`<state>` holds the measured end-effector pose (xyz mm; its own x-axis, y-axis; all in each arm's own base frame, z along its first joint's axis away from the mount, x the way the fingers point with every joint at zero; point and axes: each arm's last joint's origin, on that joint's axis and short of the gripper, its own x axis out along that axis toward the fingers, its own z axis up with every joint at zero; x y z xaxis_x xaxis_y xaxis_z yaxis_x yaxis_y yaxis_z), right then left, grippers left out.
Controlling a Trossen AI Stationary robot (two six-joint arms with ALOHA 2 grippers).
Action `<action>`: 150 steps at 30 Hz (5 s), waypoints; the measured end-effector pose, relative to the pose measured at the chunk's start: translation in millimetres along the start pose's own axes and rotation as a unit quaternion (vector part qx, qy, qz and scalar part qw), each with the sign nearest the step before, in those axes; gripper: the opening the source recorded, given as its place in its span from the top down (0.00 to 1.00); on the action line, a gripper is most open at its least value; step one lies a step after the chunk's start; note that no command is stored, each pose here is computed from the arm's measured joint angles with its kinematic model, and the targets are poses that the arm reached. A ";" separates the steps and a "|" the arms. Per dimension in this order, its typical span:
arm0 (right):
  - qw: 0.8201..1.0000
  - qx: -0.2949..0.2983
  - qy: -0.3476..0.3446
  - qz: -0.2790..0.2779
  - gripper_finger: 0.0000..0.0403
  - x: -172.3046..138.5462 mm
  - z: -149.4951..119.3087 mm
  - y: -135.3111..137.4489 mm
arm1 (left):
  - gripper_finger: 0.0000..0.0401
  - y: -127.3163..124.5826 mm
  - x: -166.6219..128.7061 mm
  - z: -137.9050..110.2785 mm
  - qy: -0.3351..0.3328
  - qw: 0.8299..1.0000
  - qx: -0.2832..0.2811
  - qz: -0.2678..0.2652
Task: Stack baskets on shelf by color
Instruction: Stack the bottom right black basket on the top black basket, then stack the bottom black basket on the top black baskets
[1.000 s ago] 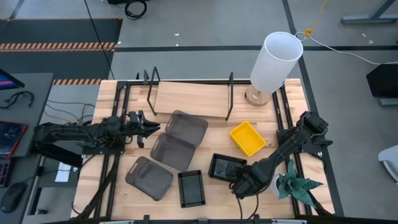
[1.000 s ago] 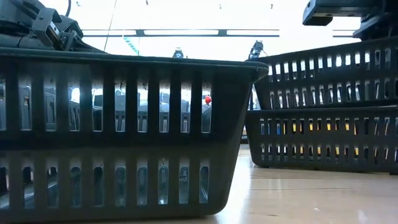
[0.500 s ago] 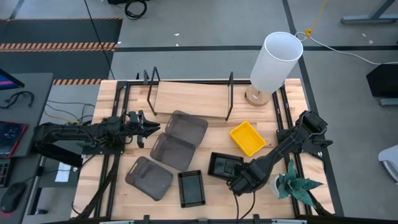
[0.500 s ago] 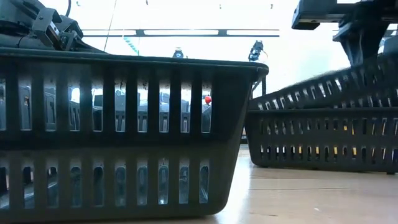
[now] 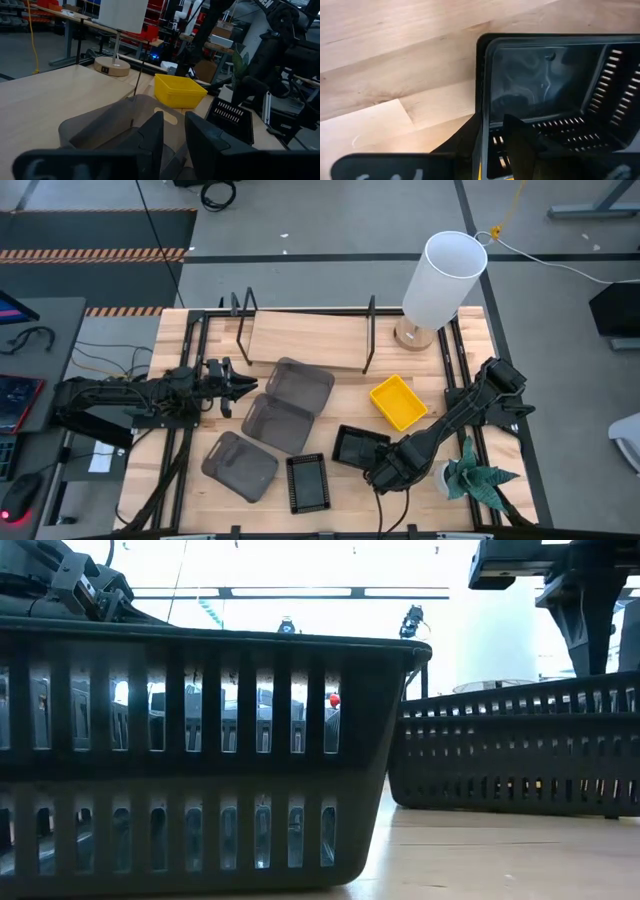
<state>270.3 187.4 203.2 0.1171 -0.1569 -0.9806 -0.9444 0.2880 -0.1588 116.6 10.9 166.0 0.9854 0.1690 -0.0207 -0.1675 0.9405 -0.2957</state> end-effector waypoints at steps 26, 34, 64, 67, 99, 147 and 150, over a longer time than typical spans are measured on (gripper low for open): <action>0.924 0.298 -0.223 -0.085 0.67 -38.1 27.4 -49.3 | 0.77 0.0 0.0 0.1 0.000 1.000 0.000 0.000; 0.805 0.447 -0.363 -0.140 0.67 -49.1 32.8 -80.3 | 0.79 0.0 0.0 0.0 0.000 1.000 0.000 0.000; 0.816 0.496 -0.284 -0.085 0.44 59.8 5.6 -140.3 | 0.77 -0.3 0.0 1.1 -0.006 1.000 -0.001 -0.001; 0.819 0.495 -0.277 -0.080 0.50 64.5 4.7 -140.4 | 0.77 -0.4 0.0 1.3 -0.007 1.000 -0.001 -0.002; 0.783 0.534 -0.313 -0.058 0.97 26.6 -5.1 -137.5 | 0.78 -0.4 0.0 1.4 -0.007 1.000 -0.001 -0.002; 0.968 0.086 -0.235 0.007 0.96 -34.9 -79.7 -87.9 | 0.78 -0.4 0.0 1.3 -0.006 1.000 -0.001 -0.002; 0.967 0.084 -0.239 0.010 0.96 -25.3 -67.4 -89.9 | 0.77 -0.4 0.0 1.4 -0.007 1.000 -0.001 -0.002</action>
<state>331.5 101.8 250.1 0.2666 0.2936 -0.9180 -0.8894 0.4419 -0.1169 116.6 10.9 167.4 0.9856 0.1692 -0.0069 -0.1636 0.9408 -0.2968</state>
